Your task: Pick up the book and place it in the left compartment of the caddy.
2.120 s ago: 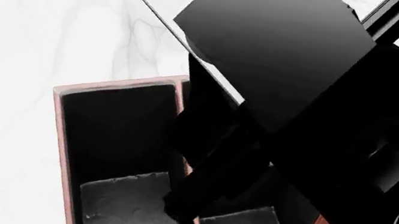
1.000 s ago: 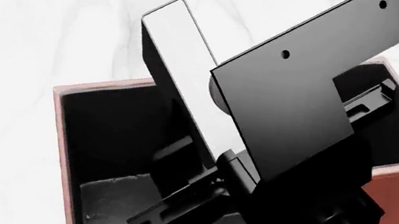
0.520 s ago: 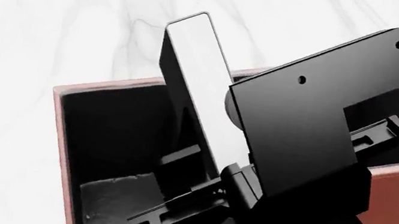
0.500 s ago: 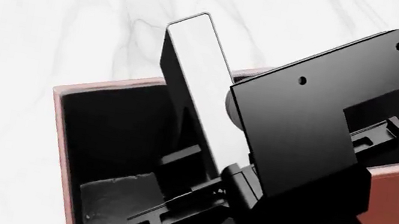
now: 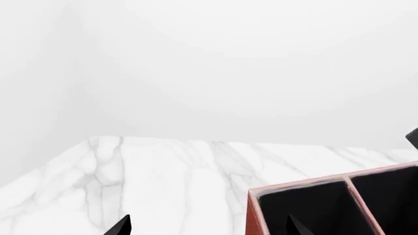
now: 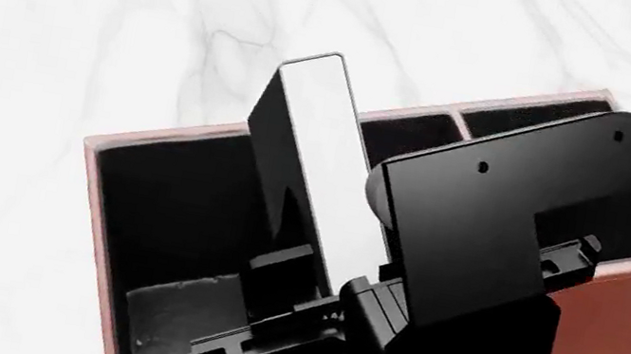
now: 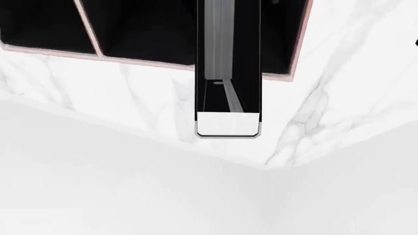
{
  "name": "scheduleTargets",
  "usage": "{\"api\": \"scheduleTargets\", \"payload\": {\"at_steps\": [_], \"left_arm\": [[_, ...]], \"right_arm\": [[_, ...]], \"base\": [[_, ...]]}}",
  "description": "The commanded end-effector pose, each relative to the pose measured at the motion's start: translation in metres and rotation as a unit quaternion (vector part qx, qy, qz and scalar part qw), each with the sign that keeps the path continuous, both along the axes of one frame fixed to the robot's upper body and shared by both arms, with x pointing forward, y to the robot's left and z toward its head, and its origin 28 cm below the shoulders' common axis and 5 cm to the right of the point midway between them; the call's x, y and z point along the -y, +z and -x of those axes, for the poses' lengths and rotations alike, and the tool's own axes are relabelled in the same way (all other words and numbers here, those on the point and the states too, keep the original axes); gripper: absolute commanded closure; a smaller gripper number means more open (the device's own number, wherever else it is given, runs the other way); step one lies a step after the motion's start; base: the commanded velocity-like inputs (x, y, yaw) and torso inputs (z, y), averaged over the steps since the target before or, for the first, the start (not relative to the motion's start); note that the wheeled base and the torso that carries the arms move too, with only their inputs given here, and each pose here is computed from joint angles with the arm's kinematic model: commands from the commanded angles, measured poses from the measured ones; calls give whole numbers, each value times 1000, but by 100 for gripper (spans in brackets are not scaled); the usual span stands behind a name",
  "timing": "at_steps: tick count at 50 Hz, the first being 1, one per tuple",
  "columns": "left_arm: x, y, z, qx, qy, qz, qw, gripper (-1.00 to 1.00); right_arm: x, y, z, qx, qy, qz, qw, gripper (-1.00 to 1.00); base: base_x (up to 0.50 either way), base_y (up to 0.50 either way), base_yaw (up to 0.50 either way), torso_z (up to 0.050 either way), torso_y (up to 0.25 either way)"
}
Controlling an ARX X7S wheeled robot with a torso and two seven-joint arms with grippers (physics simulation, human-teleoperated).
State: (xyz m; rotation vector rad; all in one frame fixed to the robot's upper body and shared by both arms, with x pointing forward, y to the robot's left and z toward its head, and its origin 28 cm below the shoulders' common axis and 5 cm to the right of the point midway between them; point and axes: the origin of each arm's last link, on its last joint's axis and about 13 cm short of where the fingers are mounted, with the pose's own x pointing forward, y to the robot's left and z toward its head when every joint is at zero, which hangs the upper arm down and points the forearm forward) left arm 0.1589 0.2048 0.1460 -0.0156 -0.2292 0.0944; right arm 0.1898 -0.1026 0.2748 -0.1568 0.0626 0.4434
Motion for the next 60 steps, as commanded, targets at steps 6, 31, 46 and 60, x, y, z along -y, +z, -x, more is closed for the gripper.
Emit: {"api": "scheduleTargets", "payload": {"at_steps": [6,31,46,60], "left_arm": [[-1,0,-5,21,-19,6,1000,-100],[-1,2,-4,22,-18,7,1000,-100],[-2,3,-4,22,-17,9,1000,-100],[-3,2,-4,22,-17,9,1000,-100]], "right_arm": [[-6,-10,-6,17,10,-27,999,100],[-9,-26,-30,3,-23,-43,999,100],[-15,-25,-43,-43,-31,-12,999,100],[-18,-23,-43,-60,-31,-7,998,100]], "base": [[0,0,0,2,2],[0,0,0,0,1],[0,0,0,1,1],[0,0,0,0,1]]}}
